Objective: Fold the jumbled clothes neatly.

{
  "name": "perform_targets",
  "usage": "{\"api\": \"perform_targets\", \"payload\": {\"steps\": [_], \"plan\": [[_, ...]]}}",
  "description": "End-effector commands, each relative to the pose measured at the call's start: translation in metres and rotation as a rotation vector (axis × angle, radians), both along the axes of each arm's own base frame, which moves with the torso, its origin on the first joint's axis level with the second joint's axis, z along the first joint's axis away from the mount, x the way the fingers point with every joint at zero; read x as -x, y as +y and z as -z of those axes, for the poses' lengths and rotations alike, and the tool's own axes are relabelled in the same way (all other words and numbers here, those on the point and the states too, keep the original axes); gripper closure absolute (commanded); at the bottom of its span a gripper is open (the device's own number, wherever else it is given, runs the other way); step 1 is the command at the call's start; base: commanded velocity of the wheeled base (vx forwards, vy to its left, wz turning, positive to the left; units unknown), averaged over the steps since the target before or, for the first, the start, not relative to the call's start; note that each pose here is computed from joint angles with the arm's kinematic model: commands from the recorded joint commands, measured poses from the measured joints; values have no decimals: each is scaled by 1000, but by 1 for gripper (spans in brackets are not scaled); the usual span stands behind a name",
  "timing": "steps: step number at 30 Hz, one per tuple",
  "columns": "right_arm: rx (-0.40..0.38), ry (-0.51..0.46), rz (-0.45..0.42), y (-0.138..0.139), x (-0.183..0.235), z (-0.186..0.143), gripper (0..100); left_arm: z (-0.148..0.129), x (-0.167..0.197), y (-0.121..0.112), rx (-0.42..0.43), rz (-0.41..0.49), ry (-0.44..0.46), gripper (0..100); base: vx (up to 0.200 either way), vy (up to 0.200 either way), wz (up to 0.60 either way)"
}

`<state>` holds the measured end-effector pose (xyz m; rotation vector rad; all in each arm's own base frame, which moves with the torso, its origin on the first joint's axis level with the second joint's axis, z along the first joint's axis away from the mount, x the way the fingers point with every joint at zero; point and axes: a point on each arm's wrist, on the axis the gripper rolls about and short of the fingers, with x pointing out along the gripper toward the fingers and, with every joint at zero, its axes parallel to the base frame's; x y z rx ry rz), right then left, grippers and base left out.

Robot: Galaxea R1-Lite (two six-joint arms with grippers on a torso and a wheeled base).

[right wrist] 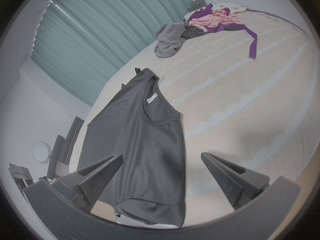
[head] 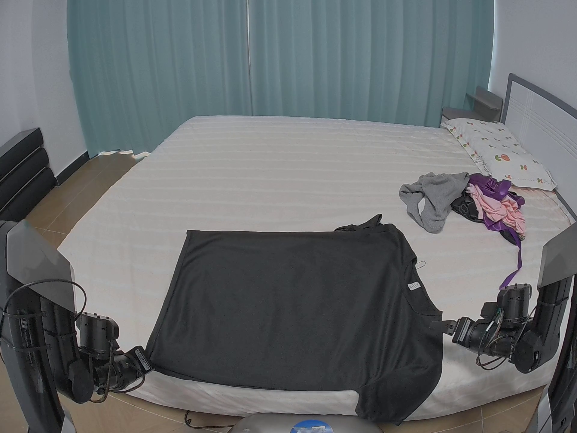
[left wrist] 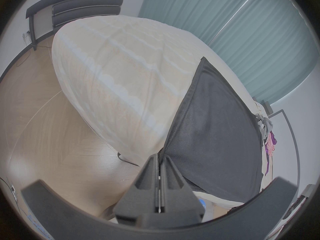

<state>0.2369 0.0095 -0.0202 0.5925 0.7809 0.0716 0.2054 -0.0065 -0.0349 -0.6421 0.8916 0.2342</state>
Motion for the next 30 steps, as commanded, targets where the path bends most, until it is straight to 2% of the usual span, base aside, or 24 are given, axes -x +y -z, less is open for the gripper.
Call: {"api": "perform_targets", "payload": {"steps": [1, 8, 9, 24, 30], "plan": [[9, 43, -14, 6, -7, 21, 0, -3, 5, 0, 4, 5, 14, 100, 0, 0, 0], [13, 46, -19, 7, -15, 29, 0, -5, 5, 0, 7, 3, 8, 100, 0, 0, 0], [13, 46, -19, 7, -16, 31, 100, -5, 5, 0, 8, 0, 7, 100, 0, 0, 0], [9, -77, 11, 1, -50, 22, 100, -3, 6, -1, 15, -3, 17, 100, 0, 0, 0], [21, -112, 58, -9, -67, 19, 100, -3, 6, -1, 21, -12, 18, 100, 0, 0, 0]]}}
